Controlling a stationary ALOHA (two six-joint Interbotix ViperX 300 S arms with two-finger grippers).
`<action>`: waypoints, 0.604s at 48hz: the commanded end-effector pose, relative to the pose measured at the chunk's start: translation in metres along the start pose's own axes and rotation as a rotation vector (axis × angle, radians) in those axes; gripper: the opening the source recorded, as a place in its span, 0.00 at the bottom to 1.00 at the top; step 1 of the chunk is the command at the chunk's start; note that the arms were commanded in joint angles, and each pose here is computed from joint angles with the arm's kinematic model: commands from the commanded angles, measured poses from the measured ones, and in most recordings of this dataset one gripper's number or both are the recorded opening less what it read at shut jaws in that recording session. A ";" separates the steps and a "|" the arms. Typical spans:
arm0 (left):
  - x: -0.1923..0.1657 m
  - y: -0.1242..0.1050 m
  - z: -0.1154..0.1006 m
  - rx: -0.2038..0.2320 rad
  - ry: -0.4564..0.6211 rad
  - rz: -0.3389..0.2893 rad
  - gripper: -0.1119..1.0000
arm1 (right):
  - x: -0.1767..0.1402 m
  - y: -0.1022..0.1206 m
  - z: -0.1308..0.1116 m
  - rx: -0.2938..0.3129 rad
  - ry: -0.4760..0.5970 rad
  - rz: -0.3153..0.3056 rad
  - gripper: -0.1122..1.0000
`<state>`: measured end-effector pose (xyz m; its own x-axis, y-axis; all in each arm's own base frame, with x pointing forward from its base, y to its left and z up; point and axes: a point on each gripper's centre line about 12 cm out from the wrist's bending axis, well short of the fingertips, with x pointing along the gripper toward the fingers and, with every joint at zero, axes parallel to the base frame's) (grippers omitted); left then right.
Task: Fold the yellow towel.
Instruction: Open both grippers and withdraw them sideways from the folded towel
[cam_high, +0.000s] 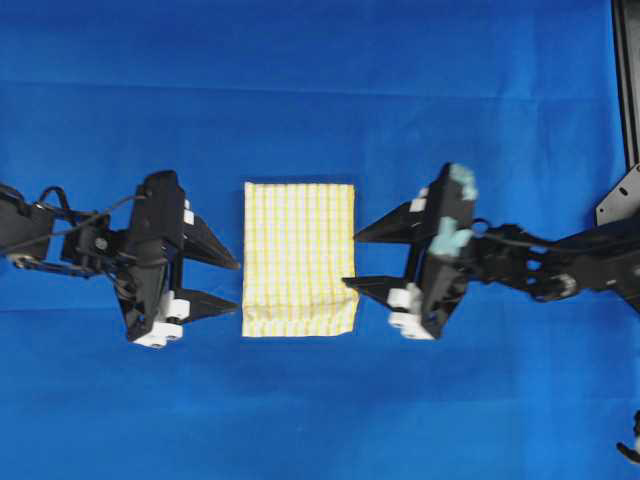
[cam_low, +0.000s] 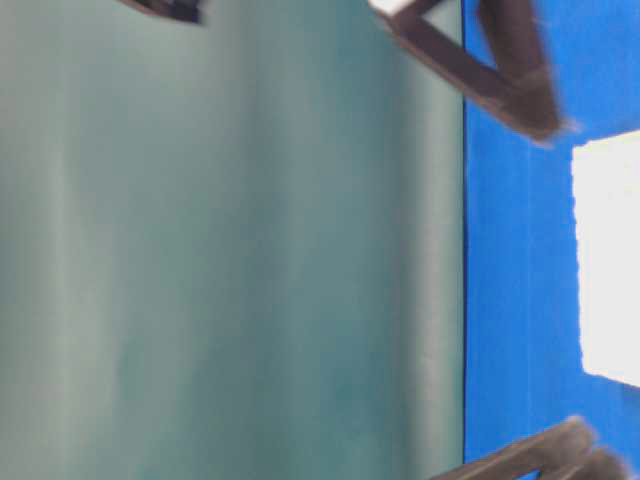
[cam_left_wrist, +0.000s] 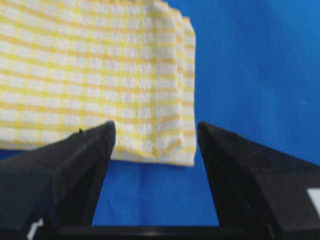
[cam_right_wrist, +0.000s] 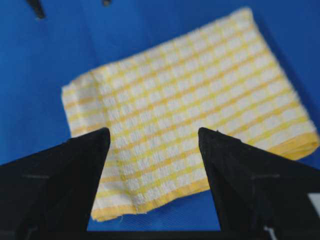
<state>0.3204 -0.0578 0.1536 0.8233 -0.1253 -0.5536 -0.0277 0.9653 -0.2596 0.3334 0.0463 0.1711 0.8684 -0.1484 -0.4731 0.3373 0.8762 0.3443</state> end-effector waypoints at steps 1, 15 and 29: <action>-0.017 -0.001 0.015 0.006 -0.051 -0.012 0.64 | -0.018 0.004 0.019 -0.008 -0.067 0.036 0.75; -0.082 0.011 0.014 0.063 -0.189 -0.016 0.64 | -0.082 -0.025 0.030 -0.079 -0.176 0.080 0.75; -0.146 0.022 0.002 0.140 -0.364 -0.019 0.64 | -0.132 -0.049 0.024 -0.188 -0.273 0.143 0.75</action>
<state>0.2084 -0.0202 0.2233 0.9606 -0.0829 -0.2653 0.0396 0.9855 -0.1649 0.2189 0.0132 0.2318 0.9690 -0.1198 -0.2161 0.1721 0.9548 0.2424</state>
